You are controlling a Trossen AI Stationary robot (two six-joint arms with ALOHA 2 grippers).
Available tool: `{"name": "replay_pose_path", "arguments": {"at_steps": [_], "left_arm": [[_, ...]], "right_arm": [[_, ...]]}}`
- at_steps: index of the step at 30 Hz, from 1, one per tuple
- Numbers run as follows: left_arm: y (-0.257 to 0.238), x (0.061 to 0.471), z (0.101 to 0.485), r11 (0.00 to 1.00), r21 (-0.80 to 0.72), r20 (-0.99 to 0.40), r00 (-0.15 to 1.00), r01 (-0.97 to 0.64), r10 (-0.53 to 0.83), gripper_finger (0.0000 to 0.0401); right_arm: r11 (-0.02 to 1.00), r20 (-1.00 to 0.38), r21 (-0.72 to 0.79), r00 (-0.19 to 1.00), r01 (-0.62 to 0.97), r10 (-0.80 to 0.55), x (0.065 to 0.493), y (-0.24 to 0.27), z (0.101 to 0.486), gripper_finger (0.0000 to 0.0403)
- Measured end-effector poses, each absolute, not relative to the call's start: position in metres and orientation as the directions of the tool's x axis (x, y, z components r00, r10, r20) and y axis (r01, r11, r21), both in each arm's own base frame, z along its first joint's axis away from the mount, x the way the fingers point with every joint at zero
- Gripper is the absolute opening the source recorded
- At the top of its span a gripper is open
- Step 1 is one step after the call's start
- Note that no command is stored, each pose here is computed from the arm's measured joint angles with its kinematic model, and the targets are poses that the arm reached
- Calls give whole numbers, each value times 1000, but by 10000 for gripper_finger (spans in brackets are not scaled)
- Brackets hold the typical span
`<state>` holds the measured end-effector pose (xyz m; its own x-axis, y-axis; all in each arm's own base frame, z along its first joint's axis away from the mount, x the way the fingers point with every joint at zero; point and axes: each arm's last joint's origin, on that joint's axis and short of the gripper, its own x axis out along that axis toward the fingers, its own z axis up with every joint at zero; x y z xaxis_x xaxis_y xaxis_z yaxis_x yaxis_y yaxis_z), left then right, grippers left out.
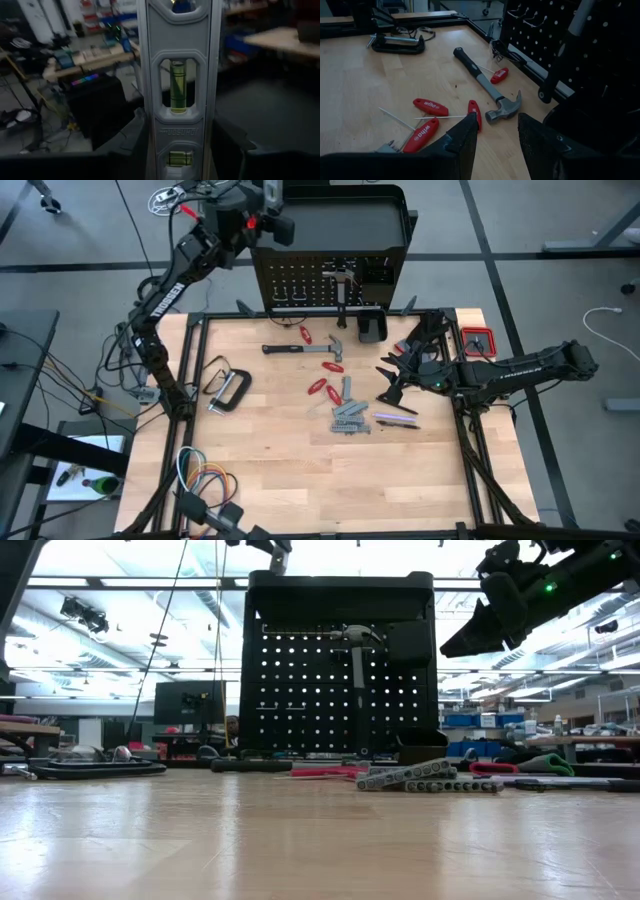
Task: Hang tools onto peg board
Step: Put the spirit level on top of the peg board, then put the clamp on top of the peg board
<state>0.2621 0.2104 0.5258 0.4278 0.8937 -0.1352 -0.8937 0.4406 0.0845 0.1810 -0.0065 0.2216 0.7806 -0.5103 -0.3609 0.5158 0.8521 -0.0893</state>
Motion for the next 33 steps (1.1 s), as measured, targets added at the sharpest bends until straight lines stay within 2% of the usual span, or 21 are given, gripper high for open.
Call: {"name": "replay_pose_path", "arguments": {"at_steps": [4, 9, 14, 18, 23, 27, 30, 33], "left_arm": [[211, 262, 519, 470, 83, -195, 449, -879, 872, 153], [209, 264, 518, 490, 89, -206, 465, -867, 861, 162], [208, 264, 517, 493, 97, -217, 465, -865, 858, 262], [208, 263, 515, 492, 106, -233, 460, -864, 857, 302], [206, 265, 516, 503, 143, -232, 466, -852, 854, 305], [197, 268, 519, 534, 233, -219, 491, -813, 843, 297], [178, 276, 524, 583, 353, -213, 544, -731, 811, 288], [150, 288, 520, 644, 493, -266, 603, -585, 752, 276]], "right_arm": [[852, -361, -89, 781, 516, -510, 181, -7, 222, 151], [852, -359, -88, 781, 516, -510, 181, -7, 222, 151], [852, -359, -88, 782, 516, -510, 181, -7, 222, 151], [852, -359, -88, 781, 516, -511, 181, -7, 222, 151], [852, -360, -89, 781, 516, -511, 181, -7, 222, 151], [852, -364, -92, 779, 516, -511, 181, -7, 221, 151], [850, -368, -97, 775, 518, -514, 181, -7, 221, 151], [850, -369, -98, 774, 518, -514, 180, -7, 221, 151]]}}
